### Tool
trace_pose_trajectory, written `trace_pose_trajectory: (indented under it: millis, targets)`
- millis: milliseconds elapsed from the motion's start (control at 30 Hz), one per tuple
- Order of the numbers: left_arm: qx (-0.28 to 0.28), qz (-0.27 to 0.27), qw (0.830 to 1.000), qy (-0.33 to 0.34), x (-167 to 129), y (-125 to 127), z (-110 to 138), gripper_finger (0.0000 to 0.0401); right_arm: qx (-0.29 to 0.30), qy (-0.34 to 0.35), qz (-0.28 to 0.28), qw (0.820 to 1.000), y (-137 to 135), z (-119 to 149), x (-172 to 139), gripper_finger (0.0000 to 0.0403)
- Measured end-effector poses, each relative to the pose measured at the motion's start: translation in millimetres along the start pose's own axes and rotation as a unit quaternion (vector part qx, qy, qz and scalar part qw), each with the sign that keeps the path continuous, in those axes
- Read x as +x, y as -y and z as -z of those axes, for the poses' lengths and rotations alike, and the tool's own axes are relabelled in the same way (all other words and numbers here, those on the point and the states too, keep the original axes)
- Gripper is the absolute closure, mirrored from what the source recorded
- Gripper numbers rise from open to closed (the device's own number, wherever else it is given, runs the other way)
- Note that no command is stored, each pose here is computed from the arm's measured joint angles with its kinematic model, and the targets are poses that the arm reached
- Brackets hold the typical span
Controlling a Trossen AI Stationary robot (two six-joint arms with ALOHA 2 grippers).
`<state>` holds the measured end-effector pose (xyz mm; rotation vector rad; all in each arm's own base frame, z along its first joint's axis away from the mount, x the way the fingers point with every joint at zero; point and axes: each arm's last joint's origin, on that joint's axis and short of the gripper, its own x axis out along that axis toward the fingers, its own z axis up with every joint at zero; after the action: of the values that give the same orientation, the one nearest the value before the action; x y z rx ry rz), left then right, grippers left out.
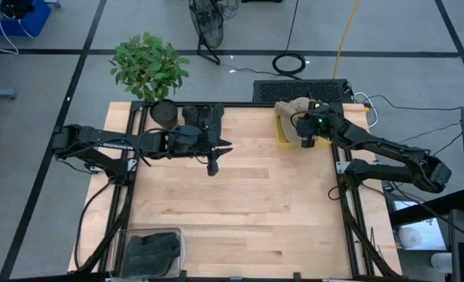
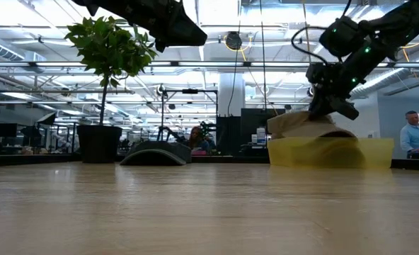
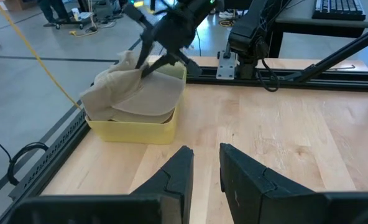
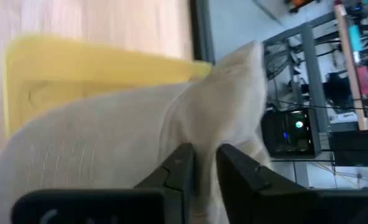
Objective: Pick & Place hat
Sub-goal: Put the brown cap into the yellow bin
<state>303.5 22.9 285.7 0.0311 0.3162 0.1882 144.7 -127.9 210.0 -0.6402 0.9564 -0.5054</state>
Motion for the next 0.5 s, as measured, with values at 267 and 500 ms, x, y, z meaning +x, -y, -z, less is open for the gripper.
trace_pose_trajectory:
  millis: [267, 500]
  targets:
    - [-0.002, 0.000, 1.000, -0.002, 0.0, 0.0, 0.4, 0.0316, 0.071, 0.031, 0.016, 0.997, -1.1, -6.8, -18.0, 0.0277]
    - [-0.004, 0.000, 1.000, -0.002, -0.1, 0.0, 0.4, 0.0316, 0.225, 0.032, 0.041, 0.973, -4.8, -12.4, -27.8, 0.0263]
